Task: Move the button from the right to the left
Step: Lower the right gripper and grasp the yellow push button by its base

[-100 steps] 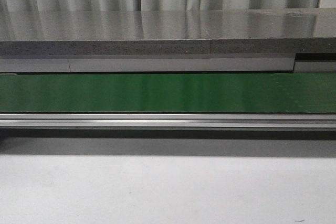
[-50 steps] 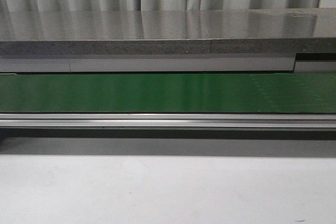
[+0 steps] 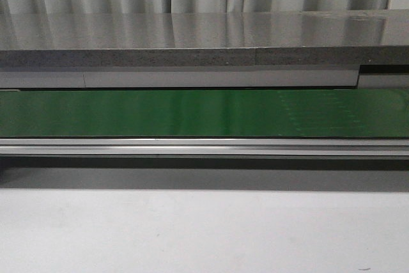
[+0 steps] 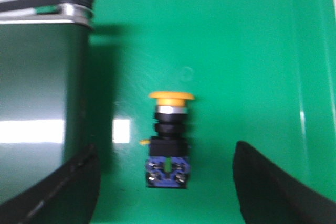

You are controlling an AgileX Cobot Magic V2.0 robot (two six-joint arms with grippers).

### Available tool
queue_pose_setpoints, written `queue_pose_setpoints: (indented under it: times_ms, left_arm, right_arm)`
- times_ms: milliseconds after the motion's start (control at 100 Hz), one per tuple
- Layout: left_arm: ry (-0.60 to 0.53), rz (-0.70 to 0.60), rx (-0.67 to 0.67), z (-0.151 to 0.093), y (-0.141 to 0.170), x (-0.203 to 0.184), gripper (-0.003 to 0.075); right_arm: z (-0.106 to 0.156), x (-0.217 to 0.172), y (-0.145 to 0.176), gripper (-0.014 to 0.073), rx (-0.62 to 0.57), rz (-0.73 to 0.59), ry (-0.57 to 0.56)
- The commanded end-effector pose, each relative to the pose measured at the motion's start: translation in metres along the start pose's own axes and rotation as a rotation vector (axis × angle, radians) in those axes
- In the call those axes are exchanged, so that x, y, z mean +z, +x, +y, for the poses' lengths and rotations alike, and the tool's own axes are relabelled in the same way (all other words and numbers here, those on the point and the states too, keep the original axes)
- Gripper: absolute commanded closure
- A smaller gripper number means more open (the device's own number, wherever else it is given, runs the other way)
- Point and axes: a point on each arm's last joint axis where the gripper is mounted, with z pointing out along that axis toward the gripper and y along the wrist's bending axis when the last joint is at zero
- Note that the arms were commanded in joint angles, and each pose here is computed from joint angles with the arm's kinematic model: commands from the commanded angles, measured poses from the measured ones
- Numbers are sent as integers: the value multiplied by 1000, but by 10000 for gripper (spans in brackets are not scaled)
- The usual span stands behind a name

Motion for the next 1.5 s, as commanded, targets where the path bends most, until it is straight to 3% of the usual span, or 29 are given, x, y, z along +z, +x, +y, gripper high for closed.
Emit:
queue_pose_setpoints:
  times_ms: [0,1190,1310,1490]
  left_arm:
    - [19,-68,-14,-1,5,-1,715]
    - [19,-68,-14,-1,5,-1,715]
    - [19,-68,-14,-1,5,-1,715]
    - [19,-68,-14,-1,5,-1,715]
  right_arm:
    - [-8,-15,-13,92,-53,-74,78]
    - [-13,70,13,101,-94,134,19]
    - [-14,70,12,169,-94,128,25]
    - [-14,70,12,364,-94,127,26]
